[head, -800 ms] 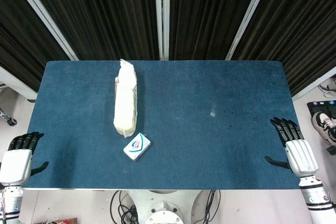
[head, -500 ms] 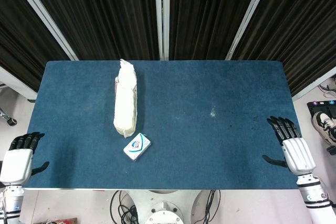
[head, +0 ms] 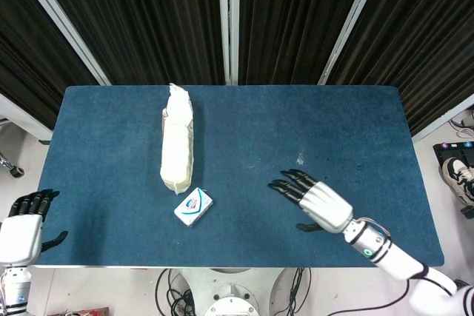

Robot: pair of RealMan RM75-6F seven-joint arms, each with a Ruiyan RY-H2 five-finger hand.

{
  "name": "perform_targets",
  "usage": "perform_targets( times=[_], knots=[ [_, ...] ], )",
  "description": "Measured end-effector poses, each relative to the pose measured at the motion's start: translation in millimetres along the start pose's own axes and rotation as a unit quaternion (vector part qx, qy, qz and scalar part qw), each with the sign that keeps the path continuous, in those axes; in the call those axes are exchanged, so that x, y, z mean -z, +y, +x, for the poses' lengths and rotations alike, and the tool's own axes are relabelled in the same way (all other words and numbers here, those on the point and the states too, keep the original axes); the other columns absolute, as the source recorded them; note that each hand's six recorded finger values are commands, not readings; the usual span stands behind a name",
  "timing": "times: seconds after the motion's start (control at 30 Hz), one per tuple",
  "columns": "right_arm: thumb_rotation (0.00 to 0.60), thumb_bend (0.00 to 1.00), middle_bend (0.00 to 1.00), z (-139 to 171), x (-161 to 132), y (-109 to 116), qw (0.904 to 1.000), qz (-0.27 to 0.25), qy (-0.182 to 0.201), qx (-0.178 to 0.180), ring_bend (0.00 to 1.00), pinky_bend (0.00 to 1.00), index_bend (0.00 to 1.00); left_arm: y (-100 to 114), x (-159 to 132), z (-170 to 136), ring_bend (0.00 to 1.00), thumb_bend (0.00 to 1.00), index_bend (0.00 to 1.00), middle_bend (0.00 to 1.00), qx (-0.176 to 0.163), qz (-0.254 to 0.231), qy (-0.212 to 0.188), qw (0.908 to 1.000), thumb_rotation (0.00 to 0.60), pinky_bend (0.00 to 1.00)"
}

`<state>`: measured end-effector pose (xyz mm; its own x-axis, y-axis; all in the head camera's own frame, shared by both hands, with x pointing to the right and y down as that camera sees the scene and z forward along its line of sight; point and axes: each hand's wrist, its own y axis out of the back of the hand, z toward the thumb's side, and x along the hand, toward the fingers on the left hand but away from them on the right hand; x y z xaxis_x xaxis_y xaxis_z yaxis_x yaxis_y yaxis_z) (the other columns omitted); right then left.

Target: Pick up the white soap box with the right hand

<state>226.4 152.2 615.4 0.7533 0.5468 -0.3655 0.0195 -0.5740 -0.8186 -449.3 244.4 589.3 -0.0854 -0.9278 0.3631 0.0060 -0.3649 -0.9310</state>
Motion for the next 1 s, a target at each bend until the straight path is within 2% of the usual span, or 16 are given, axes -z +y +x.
perform_targets(
  times=[0.13, 0.23, 0.3, 0.43, 0.57, 0.7, 0.77, 0.8, 0.9, 1.0],
  knots=[
    [0.6, 0.02, 0.13, -70, -39, -21, 0.9949, 0.013, 0.078, -0.063, 0.0, 0.11, 0.0, -1, 6, -5, 0.17, 0.0, 0.21, 0.2, 0.0, -0.002, 0.01, 0.9999, 0.6, 0.19],
    [0.6, 0.02, 0.13, -119, -73, -38, 0.9874, 0.019, 0.122, -0.098, 0.0, 0.12, 0.0, -1, 12, -8, 0.17, 0.0, 0.21, 0.2, 0.0, -0.003, 0.019, 0.9998, 0.6, 0.19],
    [0.6, 0.02, 0.13, -143, -89, -47, 0.984, 0.022, 0.138, -0.111, 0.0, 0.12, 0.0, -2, 16, -9, 0.17, 0.0, 0.21, 0.2, 0.0, -0.004, 0.024, 0.9997, 0.6, 0.19],
    [0.6, 0.02, 0.13, -185, -102, -63, 0.9813, 0.038, 0.14, -0.127, 0.0, 0.12, 0.01, -4, 21, -11, 0.17, 0.0, 0.21, 0.2, 0.003, -0.006, 0.031, 0.9995, 0.6, 0.19],
    [0.6, 0.03, 0.14, -211, -100, -76, 0.983, 0.044, 0.12, -0.132, 0.0, 0.12, 0.06, -6, 25, -10, 0.17, 0.0, 0.21, 0.2, 0.004, -0.008, 0.036, 0.9993, 0.6, 0.19],
    [0.6, 0.09, 0.16, -229, -98, -86, 0.9833, 0.048, 0.103, -0.142, 0.01, 0.13, 0.1, -8, 27, -10, 0.17, 0.0, 0.21, 0.2, 0.005, -0.011, 0.037, 0.9992, 0.6, 0.19],
    [0.6, 0.14, 0.19, -234, -97, -92, 0.9825, 0.055, 0.098, -0.149, 0.04, 0.16, 0.15, -9, 28, -10, 0.17, 0.0, 0.21, 0.2, 0.005, -0.012, 0.038, 0.9992, 0.6, 0.19],
    [0.6, 0.16, 0.22, -236, -97, -95, 0.9821, 0.059, 0.096, -0.151, 0.08, 0.19, 0.2, -9, 29, -10, 0.17, 0.0, 0.21, 0.2, 0.005, -0.012, 0.039, 0.9992, 0.6, 0.19],
    [0.6, 0.26, 0.39, -238, -95, -100, 0.9821, 0.069, 0.093, -0.148, 0.28, 0.38, 0.43, -9, 30, -11, 0.17, 0.0, 0.21, 0.2, 0.004, -0.014, 0.041, 0.9991, 0.6, 0.19],
    [0.6, 0.36, 0.53, -239, -93, -97, 0.9851, 0.074, 0.091, -0.126, 0.45, 0.56, 0.6, -8, 31, -11, 0.17, 0.0, 0.21, 0.2, 0.002, -0.015, 0.042, 0.999, 0.6, 0.19]
  ],
)
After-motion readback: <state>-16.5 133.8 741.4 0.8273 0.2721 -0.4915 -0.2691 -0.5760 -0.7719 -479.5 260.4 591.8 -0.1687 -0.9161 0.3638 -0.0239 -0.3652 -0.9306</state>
